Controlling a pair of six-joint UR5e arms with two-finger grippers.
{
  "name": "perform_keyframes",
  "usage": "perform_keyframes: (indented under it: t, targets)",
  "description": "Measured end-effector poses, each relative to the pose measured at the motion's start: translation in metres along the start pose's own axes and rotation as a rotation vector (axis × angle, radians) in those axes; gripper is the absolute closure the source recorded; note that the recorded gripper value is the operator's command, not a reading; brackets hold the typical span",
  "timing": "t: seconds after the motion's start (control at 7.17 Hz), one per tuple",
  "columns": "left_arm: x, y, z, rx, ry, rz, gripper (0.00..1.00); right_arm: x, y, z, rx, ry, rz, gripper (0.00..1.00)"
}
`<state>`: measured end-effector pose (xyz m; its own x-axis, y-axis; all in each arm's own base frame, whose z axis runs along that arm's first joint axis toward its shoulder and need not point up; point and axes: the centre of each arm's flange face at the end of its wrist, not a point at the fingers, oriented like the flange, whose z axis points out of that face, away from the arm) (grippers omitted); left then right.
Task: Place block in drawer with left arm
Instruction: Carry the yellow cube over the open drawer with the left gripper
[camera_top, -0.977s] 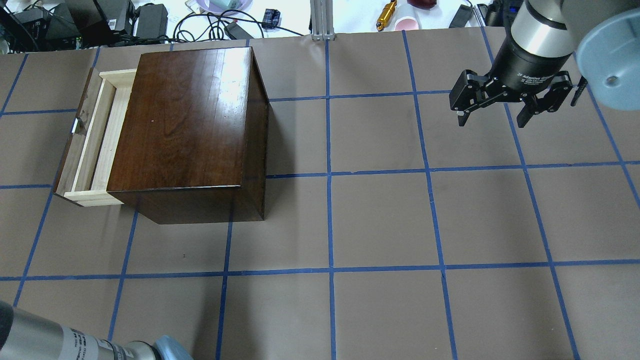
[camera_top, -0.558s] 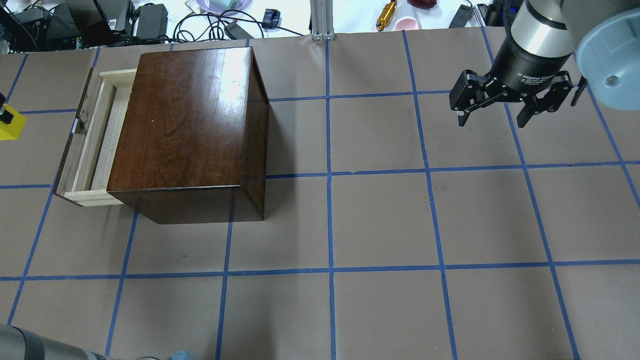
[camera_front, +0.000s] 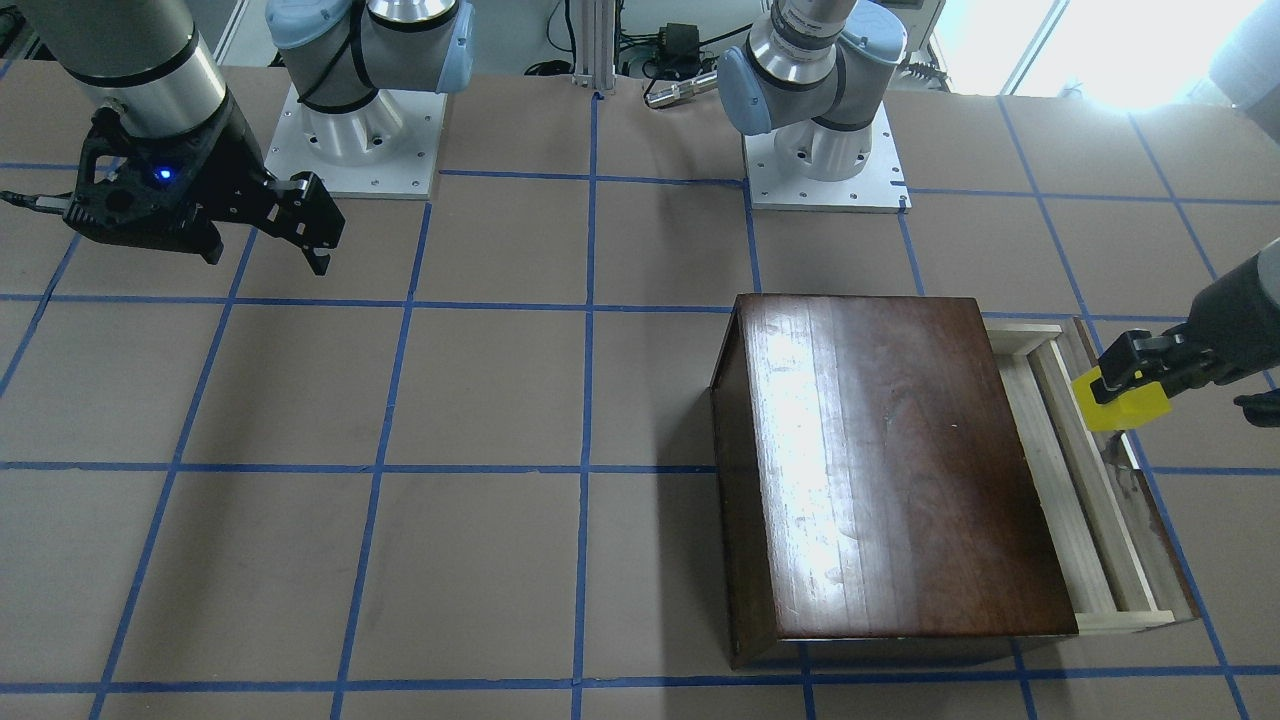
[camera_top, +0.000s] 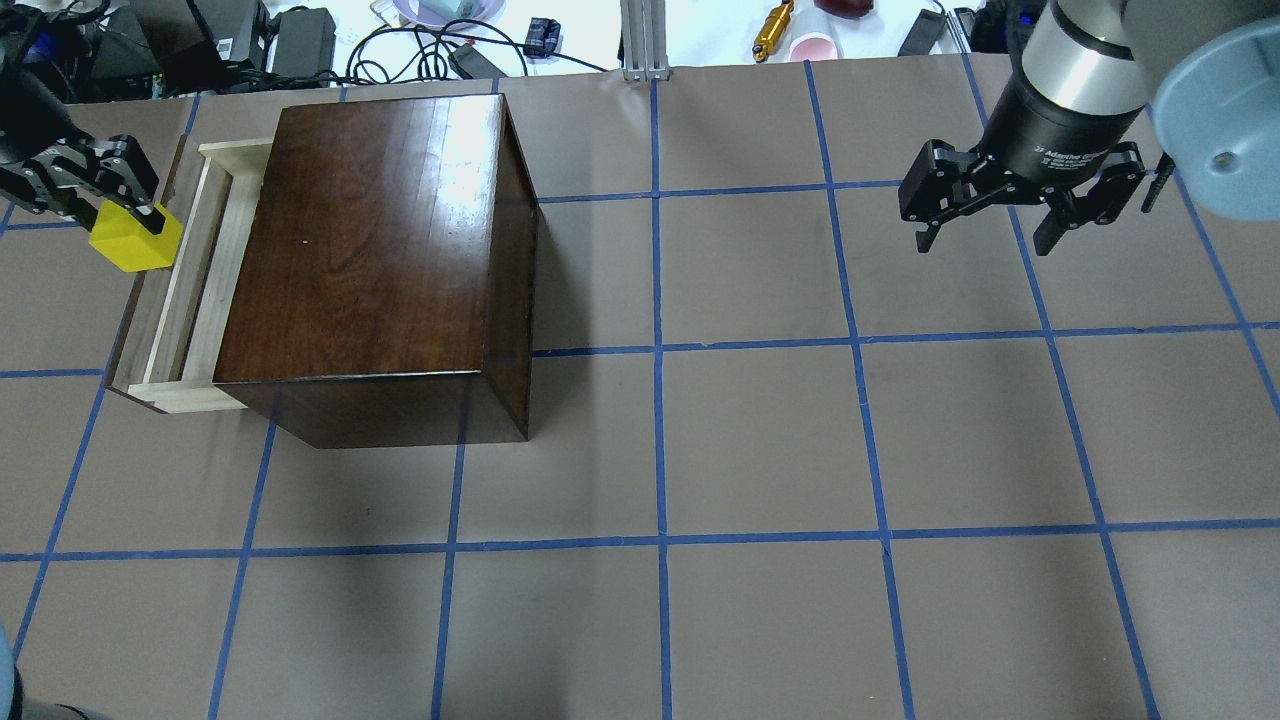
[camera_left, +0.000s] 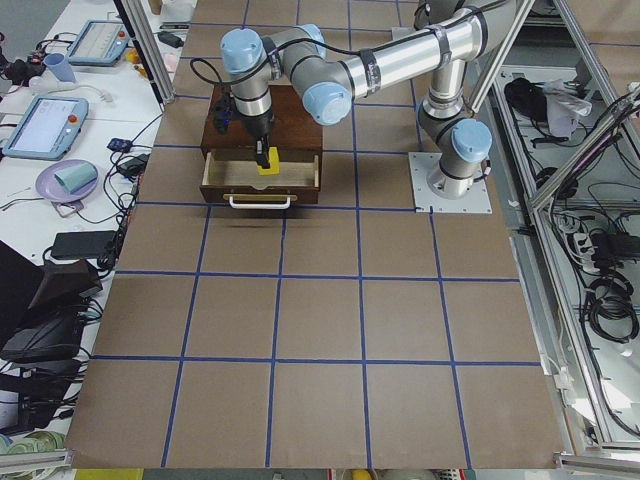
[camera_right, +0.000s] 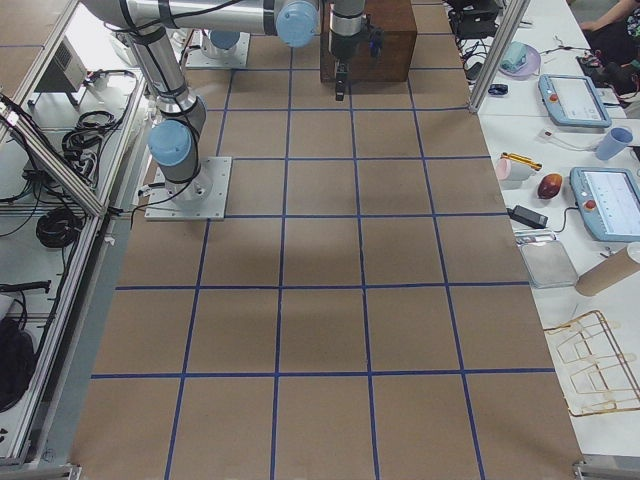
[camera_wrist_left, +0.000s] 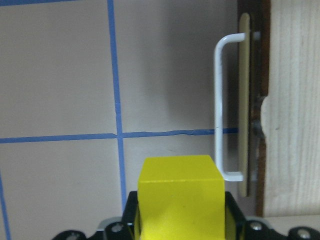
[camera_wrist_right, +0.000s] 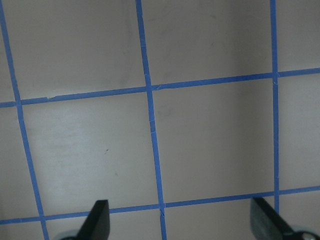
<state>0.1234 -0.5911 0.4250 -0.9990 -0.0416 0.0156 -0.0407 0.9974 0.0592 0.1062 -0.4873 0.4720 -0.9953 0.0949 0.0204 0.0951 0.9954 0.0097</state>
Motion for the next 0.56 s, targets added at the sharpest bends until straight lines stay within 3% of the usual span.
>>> perform_keyframes:
  t: [0.56]
  targets:
    - [0.004,-0.011,0.051,-0.010,0.034,0.032,0.70,0.000,0.000,0.000,0.000,0.000,0.000,0.00]
